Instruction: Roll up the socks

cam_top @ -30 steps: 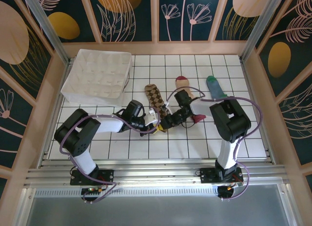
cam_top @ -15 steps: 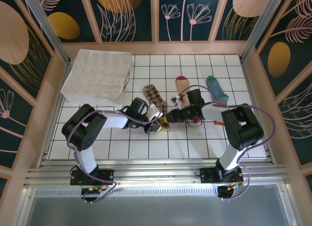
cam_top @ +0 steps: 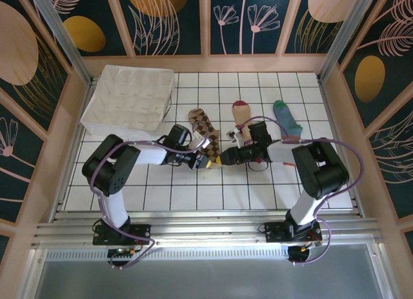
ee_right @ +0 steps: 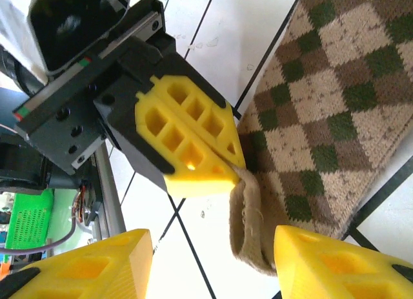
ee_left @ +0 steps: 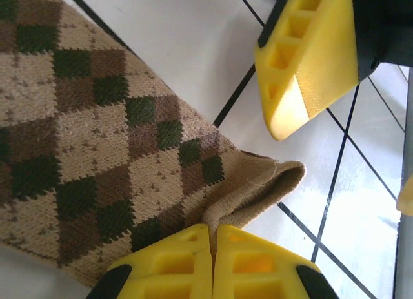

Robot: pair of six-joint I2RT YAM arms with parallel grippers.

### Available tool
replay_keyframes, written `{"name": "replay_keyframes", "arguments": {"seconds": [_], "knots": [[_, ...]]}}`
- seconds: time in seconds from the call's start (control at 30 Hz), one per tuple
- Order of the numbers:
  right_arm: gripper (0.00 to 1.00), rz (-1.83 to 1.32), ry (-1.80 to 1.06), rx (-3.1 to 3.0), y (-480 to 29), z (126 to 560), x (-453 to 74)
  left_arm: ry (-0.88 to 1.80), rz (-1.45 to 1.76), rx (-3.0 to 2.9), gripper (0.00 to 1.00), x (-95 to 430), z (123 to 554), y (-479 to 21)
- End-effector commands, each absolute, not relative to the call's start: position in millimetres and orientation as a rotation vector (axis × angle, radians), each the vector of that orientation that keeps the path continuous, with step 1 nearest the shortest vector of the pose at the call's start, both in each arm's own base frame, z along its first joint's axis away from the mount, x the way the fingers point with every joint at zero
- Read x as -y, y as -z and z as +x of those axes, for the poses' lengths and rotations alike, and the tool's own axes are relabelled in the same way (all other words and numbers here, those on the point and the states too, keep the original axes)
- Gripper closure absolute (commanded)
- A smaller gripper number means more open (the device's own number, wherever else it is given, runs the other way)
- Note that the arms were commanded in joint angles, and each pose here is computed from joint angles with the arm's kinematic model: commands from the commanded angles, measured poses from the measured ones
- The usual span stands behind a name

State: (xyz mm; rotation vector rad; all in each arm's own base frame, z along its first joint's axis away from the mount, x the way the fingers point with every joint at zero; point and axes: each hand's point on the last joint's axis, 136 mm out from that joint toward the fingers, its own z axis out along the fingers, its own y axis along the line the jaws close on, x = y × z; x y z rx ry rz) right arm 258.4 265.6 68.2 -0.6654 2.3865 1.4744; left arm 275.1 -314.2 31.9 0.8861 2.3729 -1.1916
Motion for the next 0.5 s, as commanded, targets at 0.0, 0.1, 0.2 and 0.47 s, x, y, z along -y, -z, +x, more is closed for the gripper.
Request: {"name": "replay_keyframes", "arguments": {"seconds": [0.0,0.1,0.2,0.47], "knots": [[0.47,-0.692,-1.496,-2.345,-73.3,257.7,-269.0,1.281,0.807,-2.423,1.00,313.1,277.8,-30.3],[0.47,-0.706,-1.477,-2.353,-67.7,258.4,-271.1,1.305,0.780,-2.437,1.00,310.9,278.9,-28.0],[0.46,-0.727,-1.457,-2.362,-61.7,259.4,-275.0,1.326,0.752,-2.435,1.00,309.5,280.1,-28.9],[0.48,-0.782,-1.433,-2.383,-48.1,261.6,-288.7,1.358,0.712,-2.451,1.00,309.2,282.1,-25.7]]}}
